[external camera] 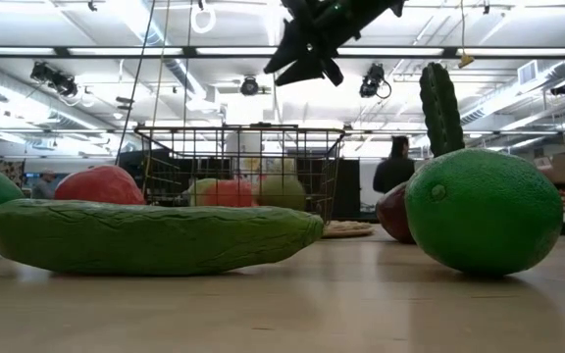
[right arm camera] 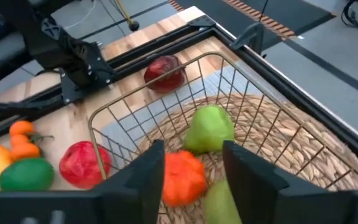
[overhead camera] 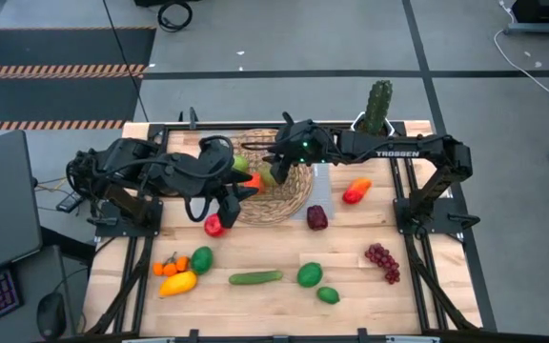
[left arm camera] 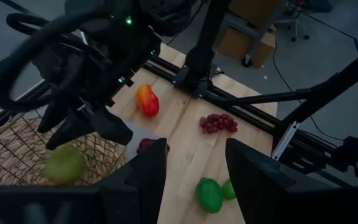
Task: Build produce basket
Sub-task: Put the cucumber into the gold wire basket
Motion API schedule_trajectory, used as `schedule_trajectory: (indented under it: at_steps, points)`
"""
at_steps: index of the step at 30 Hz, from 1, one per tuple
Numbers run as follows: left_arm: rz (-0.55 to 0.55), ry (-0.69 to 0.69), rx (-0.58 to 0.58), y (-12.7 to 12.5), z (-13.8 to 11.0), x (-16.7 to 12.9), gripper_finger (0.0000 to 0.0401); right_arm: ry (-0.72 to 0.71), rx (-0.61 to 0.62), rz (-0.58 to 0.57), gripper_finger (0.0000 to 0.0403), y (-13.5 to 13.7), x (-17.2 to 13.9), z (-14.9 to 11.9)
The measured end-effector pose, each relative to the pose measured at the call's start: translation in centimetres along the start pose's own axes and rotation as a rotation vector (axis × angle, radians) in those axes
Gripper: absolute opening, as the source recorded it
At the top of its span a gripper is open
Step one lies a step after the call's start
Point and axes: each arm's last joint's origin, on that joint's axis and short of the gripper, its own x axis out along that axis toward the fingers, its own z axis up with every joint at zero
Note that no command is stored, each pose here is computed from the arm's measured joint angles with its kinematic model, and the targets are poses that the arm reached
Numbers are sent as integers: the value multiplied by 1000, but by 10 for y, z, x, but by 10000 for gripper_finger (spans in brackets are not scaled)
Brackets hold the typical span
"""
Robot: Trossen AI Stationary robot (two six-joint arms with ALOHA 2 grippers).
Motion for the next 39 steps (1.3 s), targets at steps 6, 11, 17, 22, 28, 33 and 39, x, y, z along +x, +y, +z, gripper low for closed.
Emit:
schedule_trajectory:
  at_steps: [6,11,17,22,28,33,39]
  points:
    - [14,22,14,1,-3,0,172,24,129,63,227,2,0,-1]
    - [96,116,43,11,-11,0,172,94,168,190,253,8,-1,-4]
    - [219,224,29,32,-15,2,172,235,171,321,264,18,-9,-14]
    - [275,199,-40,56,-1,1,172,342,159,320,262,25,-12,-26]
    - [392,239,-84,93,6,16,172,417,139,293,261,34,-17,-37]
    - [470,315,-107,122,-3,23,172,449,128,236,261,38,-26,-42]
    - [387,462,-121,136,-36,5,172,450,100,120,261,36,-49,-42]
